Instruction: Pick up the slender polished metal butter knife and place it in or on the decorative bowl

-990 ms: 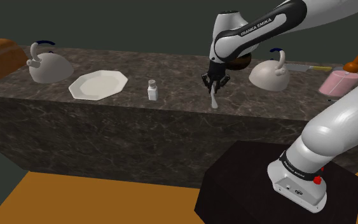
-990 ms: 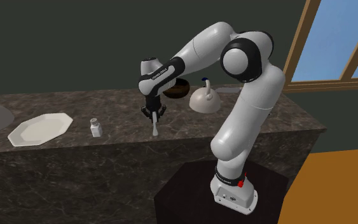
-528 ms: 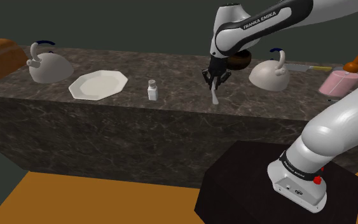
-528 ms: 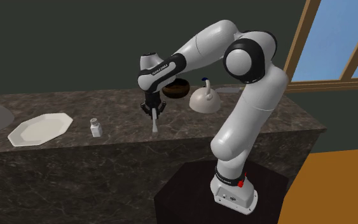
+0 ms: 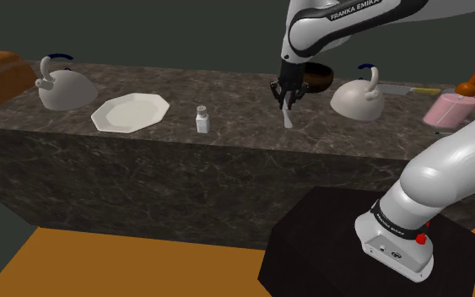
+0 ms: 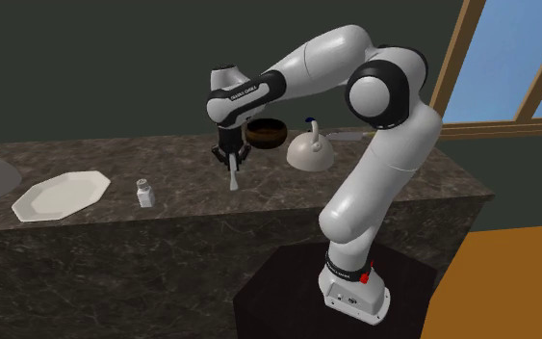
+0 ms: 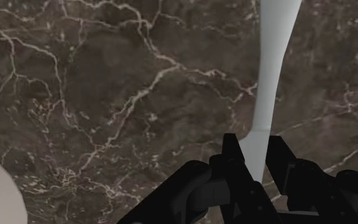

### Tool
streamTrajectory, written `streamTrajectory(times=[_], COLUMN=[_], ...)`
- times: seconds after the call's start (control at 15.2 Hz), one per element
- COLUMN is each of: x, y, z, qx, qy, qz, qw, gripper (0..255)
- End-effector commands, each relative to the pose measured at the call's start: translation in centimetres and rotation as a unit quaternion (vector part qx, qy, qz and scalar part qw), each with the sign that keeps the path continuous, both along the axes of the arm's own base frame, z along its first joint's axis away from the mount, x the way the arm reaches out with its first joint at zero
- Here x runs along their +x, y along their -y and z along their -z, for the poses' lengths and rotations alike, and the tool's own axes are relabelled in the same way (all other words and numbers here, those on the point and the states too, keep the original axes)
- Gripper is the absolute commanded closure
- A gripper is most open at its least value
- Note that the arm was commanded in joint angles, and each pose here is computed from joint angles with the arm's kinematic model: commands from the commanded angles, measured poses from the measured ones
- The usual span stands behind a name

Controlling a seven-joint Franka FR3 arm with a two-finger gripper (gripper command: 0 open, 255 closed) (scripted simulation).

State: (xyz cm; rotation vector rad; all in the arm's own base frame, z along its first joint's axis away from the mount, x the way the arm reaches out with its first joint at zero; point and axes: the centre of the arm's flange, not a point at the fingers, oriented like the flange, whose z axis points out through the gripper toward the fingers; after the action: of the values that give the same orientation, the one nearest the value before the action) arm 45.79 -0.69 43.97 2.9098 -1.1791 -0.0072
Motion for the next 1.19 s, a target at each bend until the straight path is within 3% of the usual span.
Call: streamTrajectory(times=[0.0, 1.12], x=[0.0, 0.0], y=[0.0, 0.0], z=[-1.0, -10.0], qx=[0.000, 0.000], qy=[0.000, 0.000], qz=[0.000, 0.000], qw=[1.0000, 1.0000], gripper=[255, 255])
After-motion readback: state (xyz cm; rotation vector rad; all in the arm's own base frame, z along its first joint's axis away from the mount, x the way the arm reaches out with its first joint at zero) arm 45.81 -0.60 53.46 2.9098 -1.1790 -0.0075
